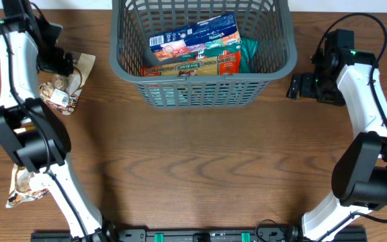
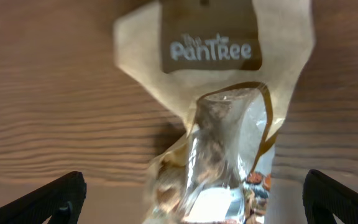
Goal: Pack container
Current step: 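Move the left gripper to the upper Pantree pouch and grasp it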
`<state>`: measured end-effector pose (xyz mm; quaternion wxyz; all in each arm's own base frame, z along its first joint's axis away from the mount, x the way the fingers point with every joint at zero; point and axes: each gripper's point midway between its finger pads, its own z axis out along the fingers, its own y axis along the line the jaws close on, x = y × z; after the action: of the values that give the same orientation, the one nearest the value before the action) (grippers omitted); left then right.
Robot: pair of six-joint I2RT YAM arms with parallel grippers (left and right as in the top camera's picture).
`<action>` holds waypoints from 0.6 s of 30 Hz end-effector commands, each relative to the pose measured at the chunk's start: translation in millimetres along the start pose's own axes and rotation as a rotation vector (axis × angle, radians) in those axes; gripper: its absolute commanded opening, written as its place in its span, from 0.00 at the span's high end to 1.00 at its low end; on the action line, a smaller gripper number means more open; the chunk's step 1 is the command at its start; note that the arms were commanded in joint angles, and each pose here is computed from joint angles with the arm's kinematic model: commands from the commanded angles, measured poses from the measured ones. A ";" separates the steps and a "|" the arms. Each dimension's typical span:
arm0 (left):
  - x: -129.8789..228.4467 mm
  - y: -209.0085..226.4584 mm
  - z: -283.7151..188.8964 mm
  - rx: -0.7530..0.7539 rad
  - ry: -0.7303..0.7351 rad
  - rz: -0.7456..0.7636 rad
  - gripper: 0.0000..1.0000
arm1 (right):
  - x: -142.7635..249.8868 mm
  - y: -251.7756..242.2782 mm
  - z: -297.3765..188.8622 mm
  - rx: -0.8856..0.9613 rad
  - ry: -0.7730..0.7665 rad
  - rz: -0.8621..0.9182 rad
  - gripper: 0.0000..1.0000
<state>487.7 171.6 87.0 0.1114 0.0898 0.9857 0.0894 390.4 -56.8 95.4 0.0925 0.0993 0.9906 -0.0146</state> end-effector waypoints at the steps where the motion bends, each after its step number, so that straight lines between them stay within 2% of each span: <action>1: 9.9 -4.2 27.7 0.040 0.048 -0.008 0.01 | -0.2 -1.4 -0.4 0.015 -0.003 -0.015 0.01; 12: 30.7 -14.4 82.7 0.167 0.100 -0.051 0.02 | 0.9 -1.4 -0.4 0.014 0.001 -0.015 0.01; 14: 31.6 -14.8 83.2 0.171 0.102 -0.053 0.14 | 1.8 -1.5 -0.4 0.015 0.005 -0.015 0.01; 16: 30.2 -15.9 81.1 0.172 0.099 -0.054 0.39 | 2.7 -1.5 -0.4 0.015 0.009 -0.015 0.01; 18: 28.3 -20.0 75.6 0.177 0.099 -0.049 0.71 | 3.9 -1.6 -0.4 0.015 0.014 -0.015 0.01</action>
<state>475.8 178.3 6.2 0.0597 0.0688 0.9957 0.0160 388.2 -57.1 95.0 0.0881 0.0994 0.9910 -0.0164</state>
